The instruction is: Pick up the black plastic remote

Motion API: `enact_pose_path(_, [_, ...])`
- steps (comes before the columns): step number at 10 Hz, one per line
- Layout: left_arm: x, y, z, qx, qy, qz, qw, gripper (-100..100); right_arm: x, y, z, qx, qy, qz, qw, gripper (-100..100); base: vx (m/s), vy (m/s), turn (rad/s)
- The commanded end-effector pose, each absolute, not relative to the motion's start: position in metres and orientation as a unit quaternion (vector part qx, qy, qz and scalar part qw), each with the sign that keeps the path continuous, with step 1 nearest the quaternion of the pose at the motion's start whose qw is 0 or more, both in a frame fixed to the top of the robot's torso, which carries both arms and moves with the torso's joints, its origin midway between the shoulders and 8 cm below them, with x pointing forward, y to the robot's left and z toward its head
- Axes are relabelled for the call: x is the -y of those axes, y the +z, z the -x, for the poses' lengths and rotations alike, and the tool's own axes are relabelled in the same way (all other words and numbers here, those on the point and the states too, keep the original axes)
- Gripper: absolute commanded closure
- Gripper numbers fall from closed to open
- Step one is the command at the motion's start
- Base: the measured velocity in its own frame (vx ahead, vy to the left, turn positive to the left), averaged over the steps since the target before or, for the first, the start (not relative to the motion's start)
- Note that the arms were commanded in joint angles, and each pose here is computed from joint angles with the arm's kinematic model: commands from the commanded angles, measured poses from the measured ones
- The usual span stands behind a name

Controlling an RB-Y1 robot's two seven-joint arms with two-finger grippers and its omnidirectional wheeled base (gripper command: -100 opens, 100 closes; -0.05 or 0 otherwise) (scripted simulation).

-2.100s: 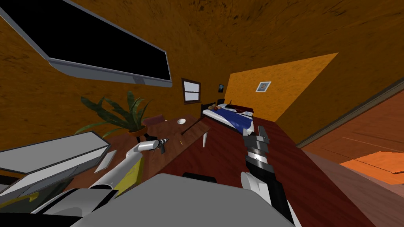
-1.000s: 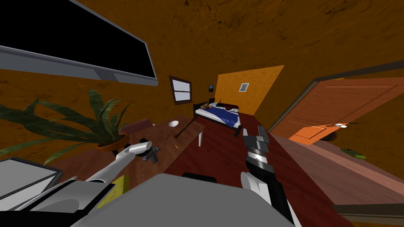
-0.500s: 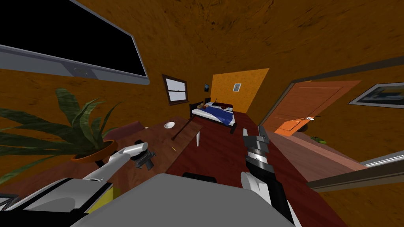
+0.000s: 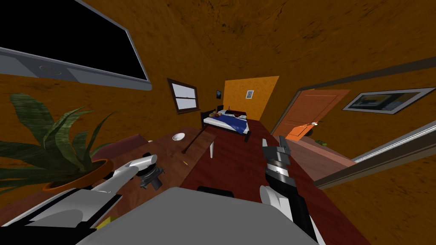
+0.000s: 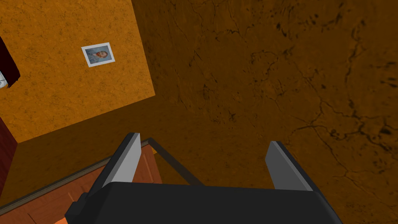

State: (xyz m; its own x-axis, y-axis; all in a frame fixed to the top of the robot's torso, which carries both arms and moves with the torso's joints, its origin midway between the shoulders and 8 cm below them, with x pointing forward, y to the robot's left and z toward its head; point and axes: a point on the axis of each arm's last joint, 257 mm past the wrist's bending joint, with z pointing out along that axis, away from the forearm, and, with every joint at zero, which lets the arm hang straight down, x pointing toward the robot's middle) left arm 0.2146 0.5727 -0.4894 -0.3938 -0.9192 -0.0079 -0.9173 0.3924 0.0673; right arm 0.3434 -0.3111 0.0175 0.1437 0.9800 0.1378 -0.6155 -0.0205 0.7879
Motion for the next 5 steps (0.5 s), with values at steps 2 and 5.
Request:
enact_pose_path(2, [-0.564, -0.501, -0.213, 0.833, -0.03, -0.552, 0.014, -100, 0.311, 0.018, -0.343, -0.243, 0.608, -0.375, 0.656, 0, -0.005, 0.019, -0.011])
enact_pose_path(5, [-0.562, -0.507, -0.211, 0.833, -0.03, -0.553, 0.015, 100, 0.311, 0.018, -0.343, -0.243, 0.608, -0.375, 0.656, 0, -0.003, 0.036, -0.021])
